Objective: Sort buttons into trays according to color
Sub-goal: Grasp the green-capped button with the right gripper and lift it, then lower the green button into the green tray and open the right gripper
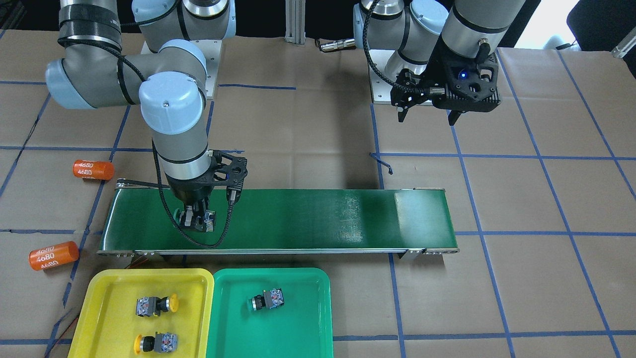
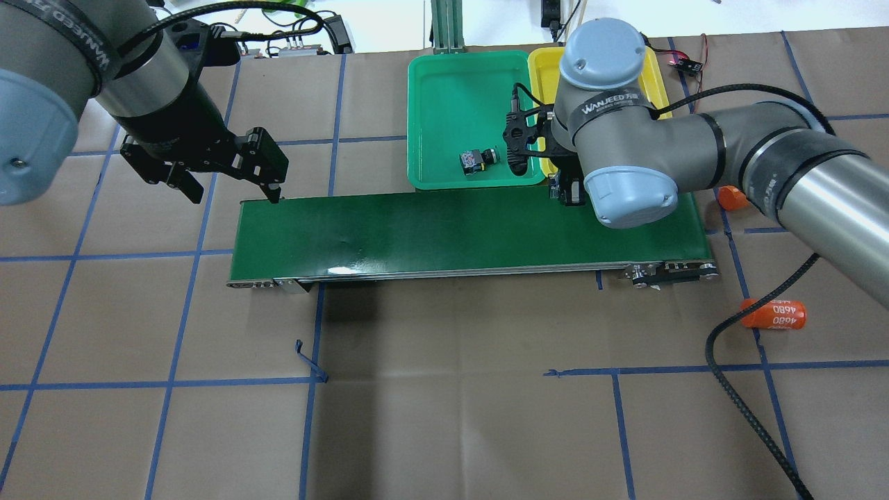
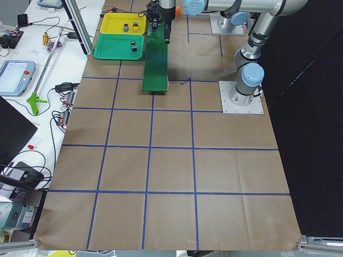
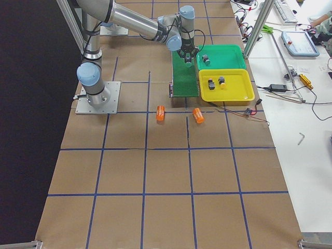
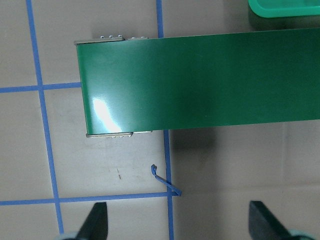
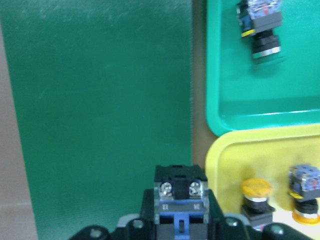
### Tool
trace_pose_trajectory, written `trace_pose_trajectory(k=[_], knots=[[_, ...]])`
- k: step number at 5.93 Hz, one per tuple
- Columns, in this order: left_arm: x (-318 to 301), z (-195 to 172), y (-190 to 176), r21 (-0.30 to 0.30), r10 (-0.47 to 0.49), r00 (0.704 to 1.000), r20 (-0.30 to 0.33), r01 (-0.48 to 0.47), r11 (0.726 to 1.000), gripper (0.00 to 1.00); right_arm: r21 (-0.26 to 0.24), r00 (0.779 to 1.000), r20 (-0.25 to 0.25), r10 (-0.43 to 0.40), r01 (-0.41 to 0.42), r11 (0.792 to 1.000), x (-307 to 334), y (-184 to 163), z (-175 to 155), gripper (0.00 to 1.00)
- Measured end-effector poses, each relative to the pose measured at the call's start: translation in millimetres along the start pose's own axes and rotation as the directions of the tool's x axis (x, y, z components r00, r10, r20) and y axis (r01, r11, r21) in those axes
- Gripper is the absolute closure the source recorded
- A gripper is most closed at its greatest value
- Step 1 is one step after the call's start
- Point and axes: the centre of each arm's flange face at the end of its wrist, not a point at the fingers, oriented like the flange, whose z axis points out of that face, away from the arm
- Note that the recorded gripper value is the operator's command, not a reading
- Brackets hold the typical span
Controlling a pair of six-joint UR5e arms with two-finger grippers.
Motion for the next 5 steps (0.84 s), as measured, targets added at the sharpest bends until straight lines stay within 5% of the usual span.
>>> trace_pose_trajectory(k=[2,5], knots=[[-0.7,-0.3,-0.2,0.001,0.002,1.000,0.000,-0.002,1.000,0.01,0.023,0.997,-0.068,-0.027,0.029,0.999,63.6,-12.9,-11.7,0.88],[-0.2,-1.1,0.1,0.002,0.002,1.000,0.000,-0.002,1.000,0.01,0.117,0.988,-0.117,-0.103,0.117,0.986,143.4,-65.3,42.3,0.80]])
